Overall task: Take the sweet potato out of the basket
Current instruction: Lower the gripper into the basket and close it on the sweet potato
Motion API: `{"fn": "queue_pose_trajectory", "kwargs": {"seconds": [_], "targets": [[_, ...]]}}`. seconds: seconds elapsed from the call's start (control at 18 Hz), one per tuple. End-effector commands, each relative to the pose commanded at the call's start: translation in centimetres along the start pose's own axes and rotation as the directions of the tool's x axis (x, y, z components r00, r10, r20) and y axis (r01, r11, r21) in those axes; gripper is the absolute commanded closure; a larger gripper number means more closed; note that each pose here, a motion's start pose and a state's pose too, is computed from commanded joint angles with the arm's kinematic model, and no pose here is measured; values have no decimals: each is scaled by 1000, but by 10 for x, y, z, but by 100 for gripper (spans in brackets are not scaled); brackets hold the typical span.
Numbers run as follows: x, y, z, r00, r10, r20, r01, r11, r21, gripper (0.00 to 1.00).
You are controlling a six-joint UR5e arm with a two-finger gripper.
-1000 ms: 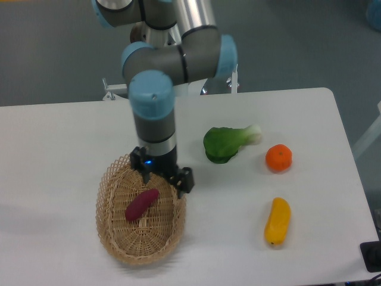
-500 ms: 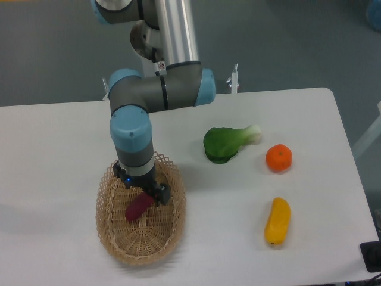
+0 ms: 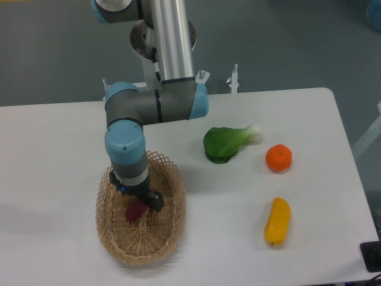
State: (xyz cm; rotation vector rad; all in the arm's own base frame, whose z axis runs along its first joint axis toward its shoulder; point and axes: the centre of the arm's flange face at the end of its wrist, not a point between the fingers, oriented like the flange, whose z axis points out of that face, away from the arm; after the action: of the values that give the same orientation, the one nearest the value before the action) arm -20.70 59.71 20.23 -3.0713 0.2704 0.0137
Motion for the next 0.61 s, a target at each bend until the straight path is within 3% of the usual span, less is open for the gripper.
{"fn": "queue_pose_trajectory", "kwargs": {"seconds": [0.11,0.17,0.33,0.44,0.61], "targets": [[-1,-2,-3,1000,-3,5,3,1000,6,0],[-3,-4,-5,1000,-3,8,3,1000,9,5],[-4,-5,-6,1000,7,13,-7,1000,15,52],[-4,-5,-8,1000,11,16,-12,1000,18,68],[-5,-5,-11,1000,14,22,-15,1000,22,73]]}}
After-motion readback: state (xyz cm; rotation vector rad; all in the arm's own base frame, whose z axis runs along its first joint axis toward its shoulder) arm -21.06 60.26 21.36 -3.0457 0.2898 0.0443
